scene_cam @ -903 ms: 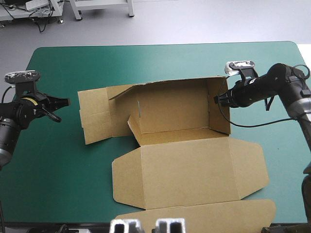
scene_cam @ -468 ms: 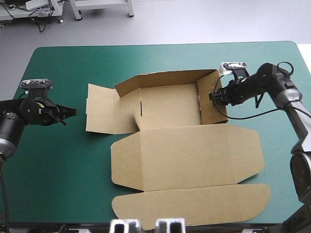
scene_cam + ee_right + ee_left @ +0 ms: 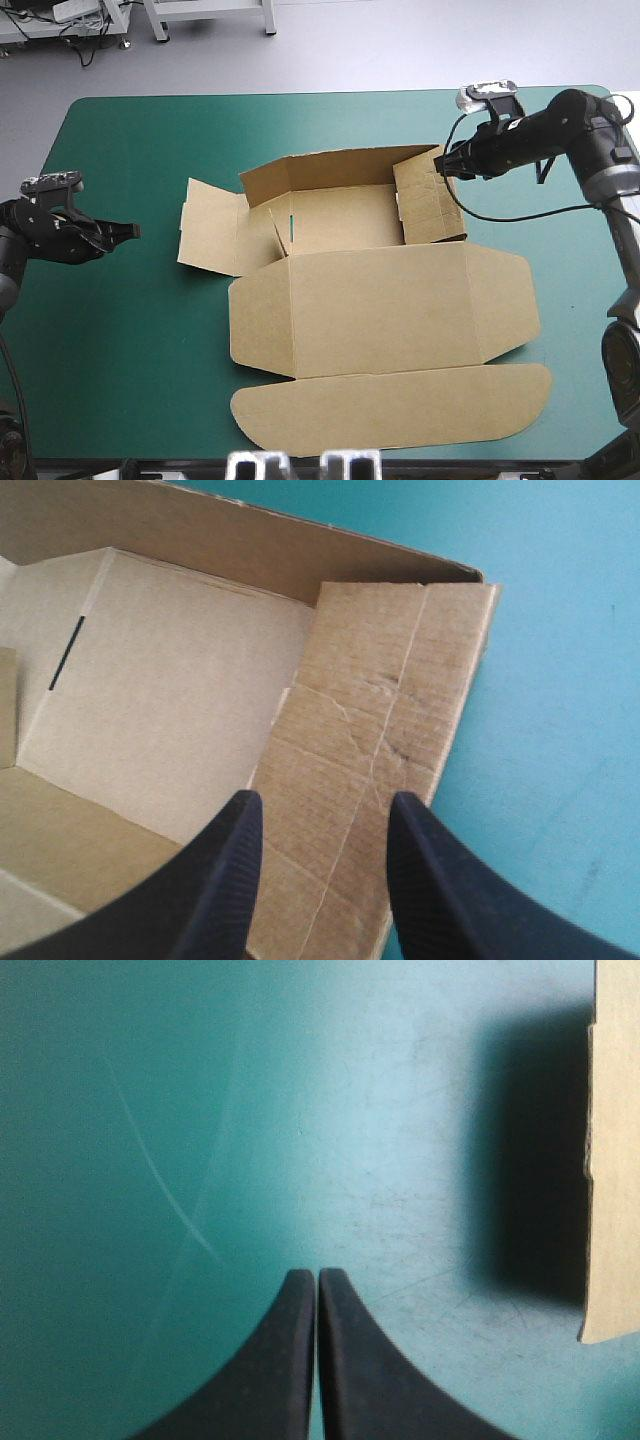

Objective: Fold the box

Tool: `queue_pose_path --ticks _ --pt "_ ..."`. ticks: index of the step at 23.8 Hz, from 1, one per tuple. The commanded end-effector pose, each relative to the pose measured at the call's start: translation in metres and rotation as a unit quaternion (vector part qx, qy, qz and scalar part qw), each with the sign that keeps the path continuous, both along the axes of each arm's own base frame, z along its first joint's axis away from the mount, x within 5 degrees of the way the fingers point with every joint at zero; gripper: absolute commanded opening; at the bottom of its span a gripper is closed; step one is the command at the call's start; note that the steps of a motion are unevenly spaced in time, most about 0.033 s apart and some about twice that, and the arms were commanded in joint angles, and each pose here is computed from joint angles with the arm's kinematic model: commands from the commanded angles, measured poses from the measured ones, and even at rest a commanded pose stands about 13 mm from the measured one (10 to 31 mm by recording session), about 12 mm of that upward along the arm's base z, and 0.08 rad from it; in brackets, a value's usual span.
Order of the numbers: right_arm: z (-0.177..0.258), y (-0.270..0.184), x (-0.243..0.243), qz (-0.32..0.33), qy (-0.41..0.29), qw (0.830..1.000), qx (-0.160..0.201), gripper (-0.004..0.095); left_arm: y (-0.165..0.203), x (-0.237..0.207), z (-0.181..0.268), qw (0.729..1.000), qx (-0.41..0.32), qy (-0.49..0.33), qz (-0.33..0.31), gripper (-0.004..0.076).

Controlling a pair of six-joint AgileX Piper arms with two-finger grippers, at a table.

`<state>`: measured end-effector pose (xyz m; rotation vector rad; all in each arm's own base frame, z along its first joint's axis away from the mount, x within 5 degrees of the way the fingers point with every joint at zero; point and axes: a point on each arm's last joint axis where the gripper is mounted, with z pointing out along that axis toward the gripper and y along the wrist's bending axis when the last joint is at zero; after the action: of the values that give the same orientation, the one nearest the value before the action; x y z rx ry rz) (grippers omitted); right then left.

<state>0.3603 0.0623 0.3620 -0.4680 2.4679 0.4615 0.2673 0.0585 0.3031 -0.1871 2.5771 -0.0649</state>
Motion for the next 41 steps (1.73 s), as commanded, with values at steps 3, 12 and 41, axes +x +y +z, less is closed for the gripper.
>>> queue_pose_path --ticks 3,12,41 --pt "0.07 -0.006 -0.035 -0.006 -0.057 0.998 -0.02 0.0391 0.002 0.009 0.008 1.0 -0.007 -0.029 -0.003 -0.0002" --pt "0.085 -0.021 -0.054 -0.074 -0.054 0.993 -0.068 0.0391 0.0 0.027 0.017 0.998 -0.048 -0.031 -0.017 -0.0002" --pt "-0.063 0.012 0.05 -0.031 0.169 0.984 0.044 -0.0017 0.006 0.031 0.024 0.993 -0.09 -0.071 -0.016 -0.0002"
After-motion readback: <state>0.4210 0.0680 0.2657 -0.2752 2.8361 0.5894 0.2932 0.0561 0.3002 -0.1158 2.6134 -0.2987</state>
